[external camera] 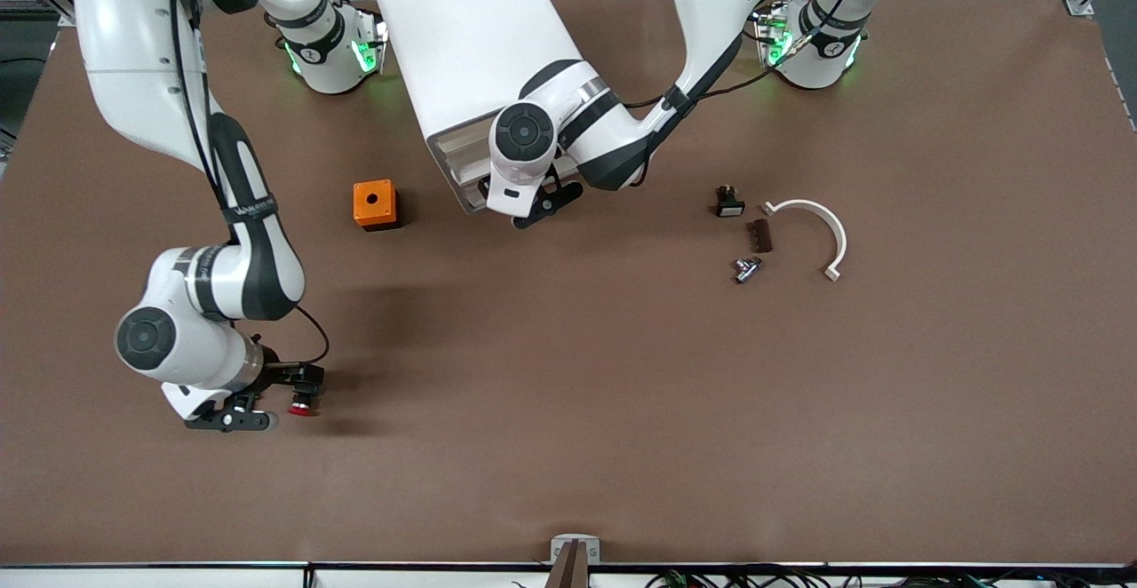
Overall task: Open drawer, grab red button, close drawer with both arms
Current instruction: 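Lower the red button beside the yellow button and open the right gripper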
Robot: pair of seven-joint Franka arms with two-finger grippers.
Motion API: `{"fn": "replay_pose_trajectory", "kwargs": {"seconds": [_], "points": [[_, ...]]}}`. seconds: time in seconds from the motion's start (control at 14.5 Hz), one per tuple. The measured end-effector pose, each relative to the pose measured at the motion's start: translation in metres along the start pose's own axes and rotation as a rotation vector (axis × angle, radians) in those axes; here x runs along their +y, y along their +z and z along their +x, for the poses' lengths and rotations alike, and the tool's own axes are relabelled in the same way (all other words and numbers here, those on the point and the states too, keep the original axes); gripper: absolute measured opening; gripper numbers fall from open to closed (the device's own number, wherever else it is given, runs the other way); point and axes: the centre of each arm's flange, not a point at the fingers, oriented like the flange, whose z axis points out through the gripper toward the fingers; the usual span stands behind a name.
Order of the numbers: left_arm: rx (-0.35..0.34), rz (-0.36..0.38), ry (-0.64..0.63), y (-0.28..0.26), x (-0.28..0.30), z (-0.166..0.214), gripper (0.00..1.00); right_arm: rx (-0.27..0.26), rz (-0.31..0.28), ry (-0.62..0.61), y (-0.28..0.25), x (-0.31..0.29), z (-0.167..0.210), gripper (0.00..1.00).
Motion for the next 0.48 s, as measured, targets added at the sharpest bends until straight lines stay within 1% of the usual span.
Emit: {"fn": "replay_pose_trajectory", "kwargs": {"seconds": [0.21, 0.35, 0.48], "points": [[-0.039, -0.001, -0.031, 0.002, 0.000, -0.005, 1.00, -0.023, -0.018, -0.014, -0.062, 0.015, -0.011, 1.00], [-0.066, -0.005, -0.046, 0.002, 0.000, -0.007, 1.00, -0.039, -0.018, -0.018, -0.098, 0.039, -0.020, 1.00], [-0.082, -0.008, -0.059, 0.001, 0.000, -0.005, 1.00, -0.044, -0.011, -0.006, -0.129, 0.070, -0.029, 1.00]]}}
